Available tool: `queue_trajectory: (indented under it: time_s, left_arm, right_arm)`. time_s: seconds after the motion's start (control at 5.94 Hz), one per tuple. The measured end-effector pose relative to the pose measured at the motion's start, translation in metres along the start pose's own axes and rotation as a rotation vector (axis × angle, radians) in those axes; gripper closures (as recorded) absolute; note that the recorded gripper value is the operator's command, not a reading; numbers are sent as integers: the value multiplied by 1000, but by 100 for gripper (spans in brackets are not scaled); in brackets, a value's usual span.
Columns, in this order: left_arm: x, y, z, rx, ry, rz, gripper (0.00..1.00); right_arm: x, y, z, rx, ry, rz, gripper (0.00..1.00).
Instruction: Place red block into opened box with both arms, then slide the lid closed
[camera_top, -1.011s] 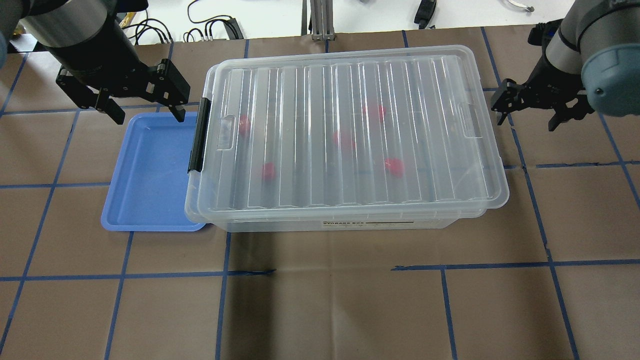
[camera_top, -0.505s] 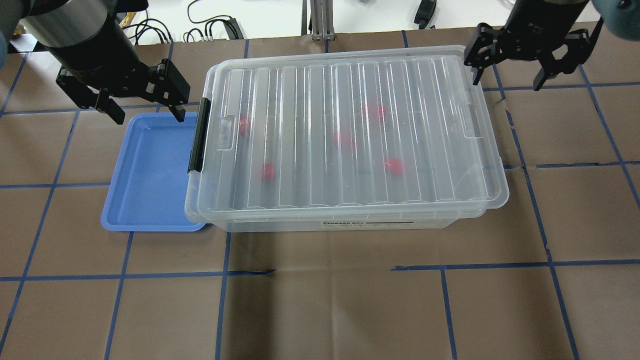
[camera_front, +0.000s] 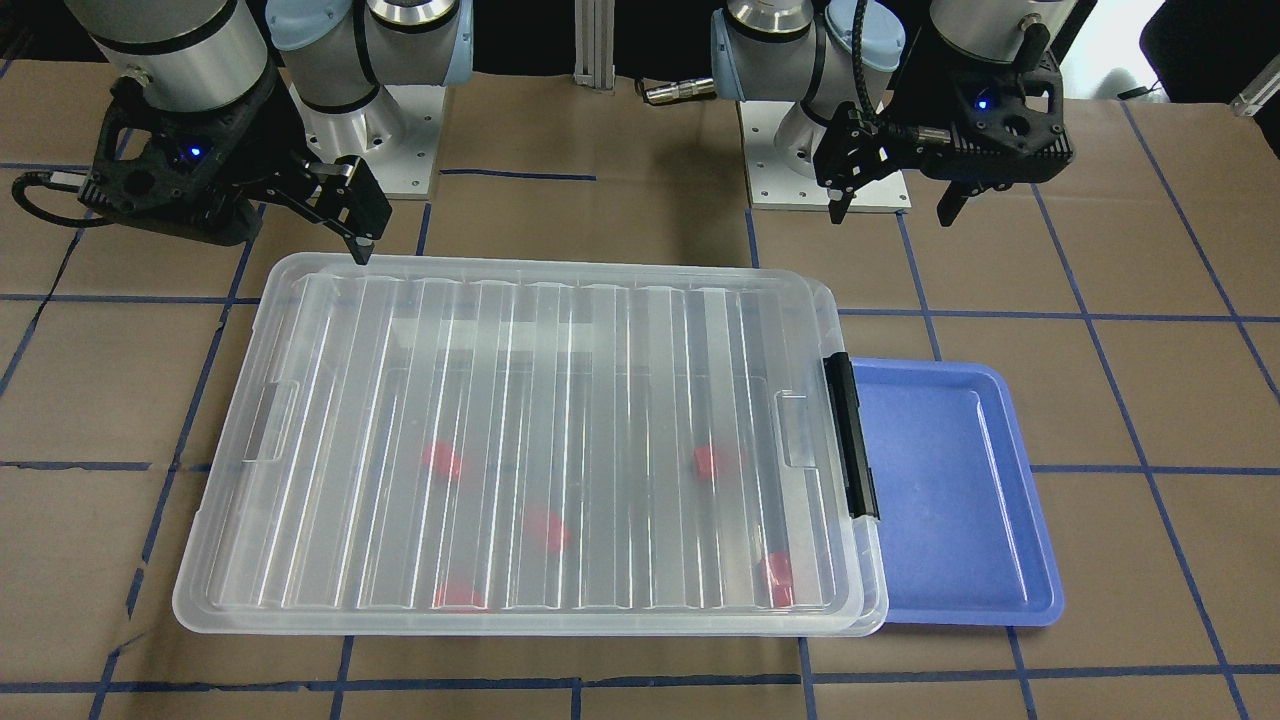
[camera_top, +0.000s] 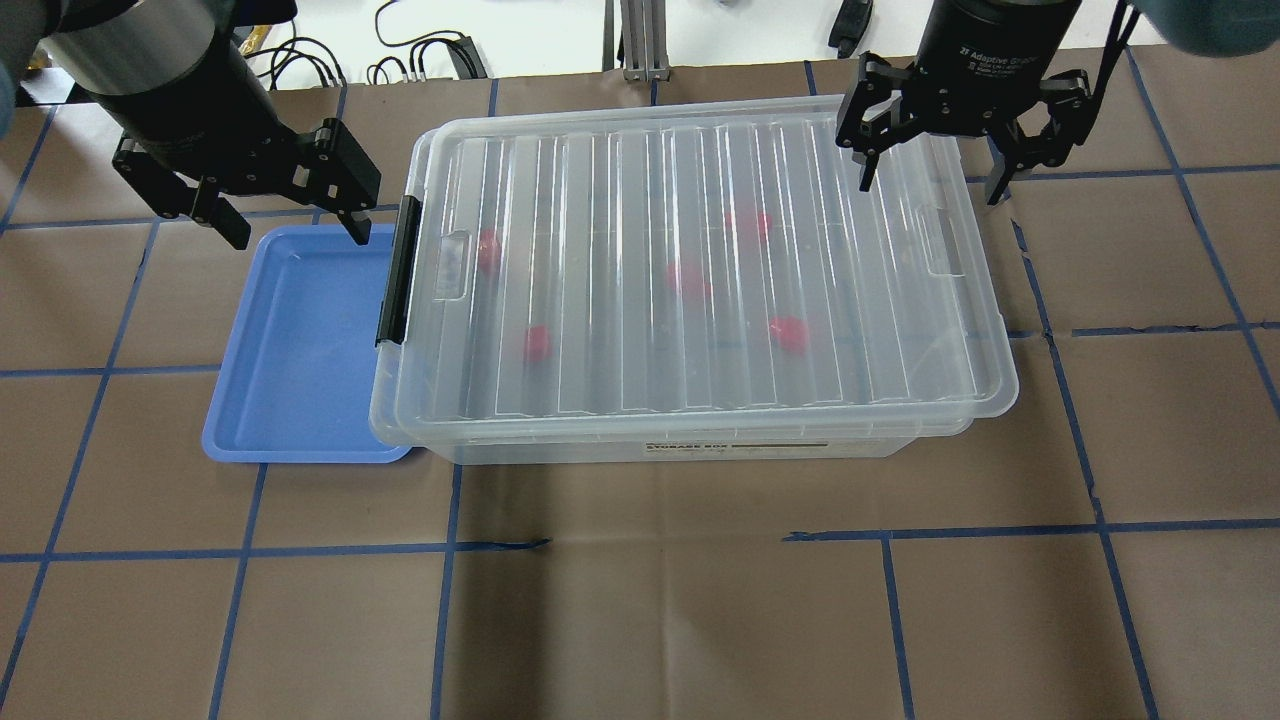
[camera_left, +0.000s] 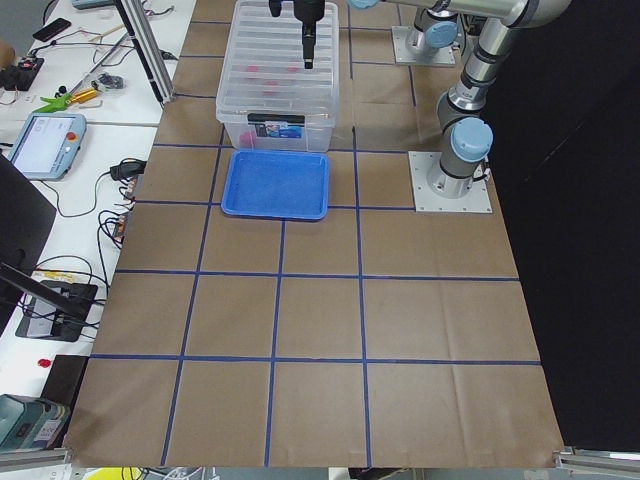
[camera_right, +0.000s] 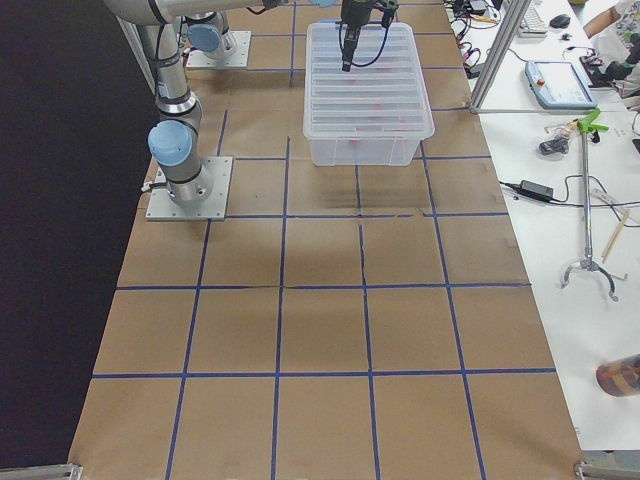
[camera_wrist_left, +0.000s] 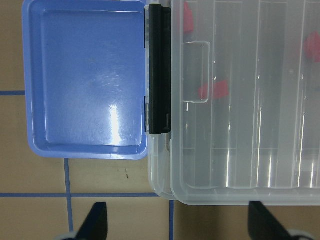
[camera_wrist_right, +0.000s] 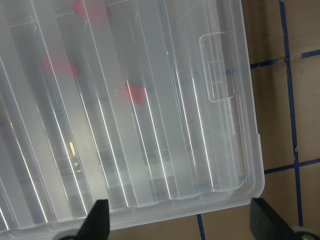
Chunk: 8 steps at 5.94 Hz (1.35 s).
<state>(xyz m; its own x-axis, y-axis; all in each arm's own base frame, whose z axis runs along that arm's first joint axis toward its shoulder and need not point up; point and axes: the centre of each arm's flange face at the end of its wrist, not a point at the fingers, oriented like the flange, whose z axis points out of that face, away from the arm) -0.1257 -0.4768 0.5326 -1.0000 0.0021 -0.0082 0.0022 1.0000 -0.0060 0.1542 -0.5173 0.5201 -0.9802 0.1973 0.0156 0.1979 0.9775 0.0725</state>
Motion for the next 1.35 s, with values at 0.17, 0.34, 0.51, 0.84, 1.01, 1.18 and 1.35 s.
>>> queue_trajectory:
  time_s: [0.17,0.34,0.51,0.84,1.01,1.18,1.35]
  left_arm:
    - [0,0,0,1,0,-1,2]
    - [0,0,0,0,0,-1,2]
    - [0,0,0,0,0,0,2]
    - [0,0,0,-1,0,-1,2]
    - [0,0,0,-1,0,-1,2]
    - [0,0,0,0,0,-1,2]
    - [0,0,0,0,0,-1,2]
  right_arm:
    - [10,-4,0,-8,-8,-7,0]
    - [16,-6,0,-12,-13,0,0]
    - [18,-4,-1,-11,-16,9,0]
    - [11,2,-4,-6,-19,16,0]
    - [6,3,-4,-5,-18,12,0]
    - [4,3,-3,-5,-16,11,0]
    - [4,3,-1,-7,-12,11,0]
